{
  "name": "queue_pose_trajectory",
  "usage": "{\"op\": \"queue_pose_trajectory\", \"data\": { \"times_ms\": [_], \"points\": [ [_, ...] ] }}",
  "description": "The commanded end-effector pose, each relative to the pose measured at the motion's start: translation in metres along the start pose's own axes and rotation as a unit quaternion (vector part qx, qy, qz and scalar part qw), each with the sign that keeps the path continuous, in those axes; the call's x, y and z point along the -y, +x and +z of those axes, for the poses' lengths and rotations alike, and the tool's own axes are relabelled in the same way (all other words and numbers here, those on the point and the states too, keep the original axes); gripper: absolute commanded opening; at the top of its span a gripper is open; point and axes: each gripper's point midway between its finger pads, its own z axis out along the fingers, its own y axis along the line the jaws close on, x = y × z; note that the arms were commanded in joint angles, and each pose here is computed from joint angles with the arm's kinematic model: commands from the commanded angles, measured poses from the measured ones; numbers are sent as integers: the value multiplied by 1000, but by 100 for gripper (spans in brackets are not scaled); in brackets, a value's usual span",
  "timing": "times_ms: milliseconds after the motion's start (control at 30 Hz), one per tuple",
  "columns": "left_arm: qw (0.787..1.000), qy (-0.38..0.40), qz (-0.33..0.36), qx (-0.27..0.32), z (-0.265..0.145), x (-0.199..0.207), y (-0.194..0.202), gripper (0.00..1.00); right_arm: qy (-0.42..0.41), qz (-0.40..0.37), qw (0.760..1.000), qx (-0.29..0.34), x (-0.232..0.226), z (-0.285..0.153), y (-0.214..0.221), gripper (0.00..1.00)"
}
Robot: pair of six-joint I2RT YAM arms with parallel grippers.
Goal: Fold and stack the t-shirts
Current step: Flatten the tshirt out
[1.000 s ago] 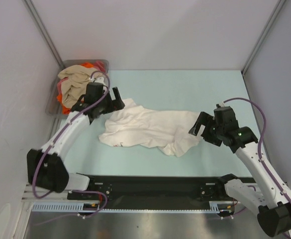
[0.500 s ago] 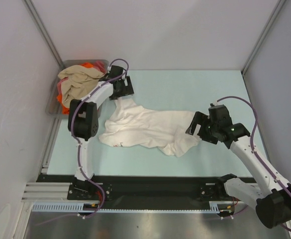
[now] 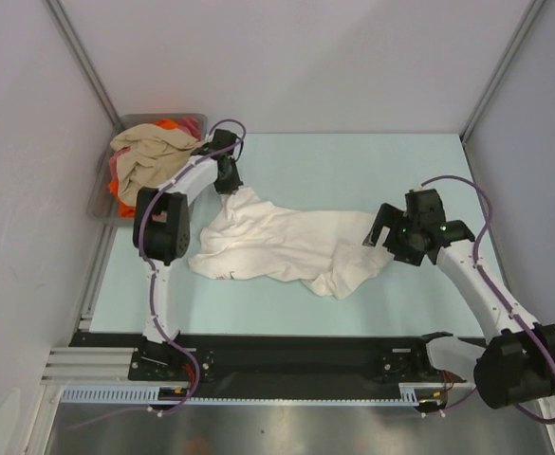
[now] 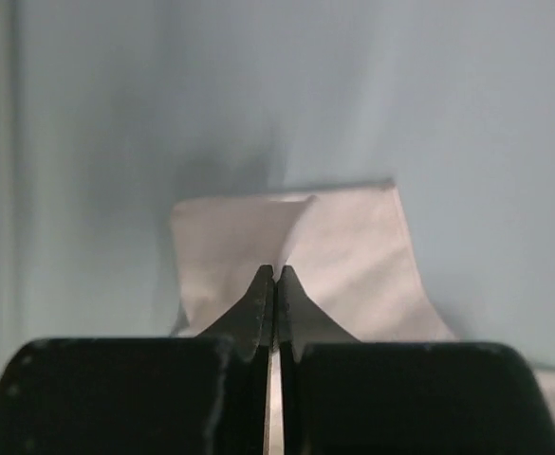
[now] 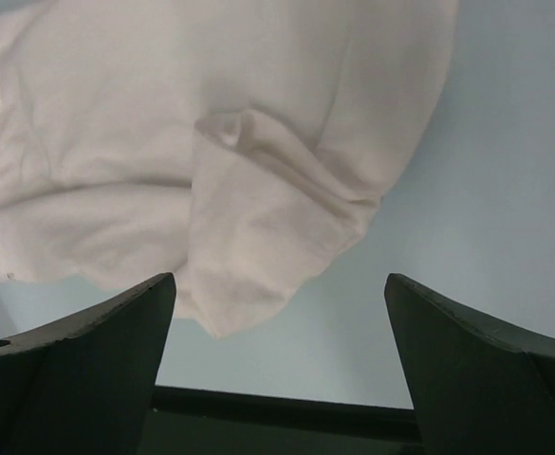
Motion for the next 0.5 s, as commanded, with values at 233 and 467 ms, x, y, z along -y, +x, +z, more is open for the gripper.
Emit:
{"op": "queue_pose_trajectory", "data": {
  "times_ms": [233,467],
  "points": [
    [990,105,37,90,-194,-7,1,0,47,109,992,33,50,38,-95,95],
    [980,148,98,89,-219,-15,37,0,82,98,992,-14,64,100,-122,88]
  ]
}}
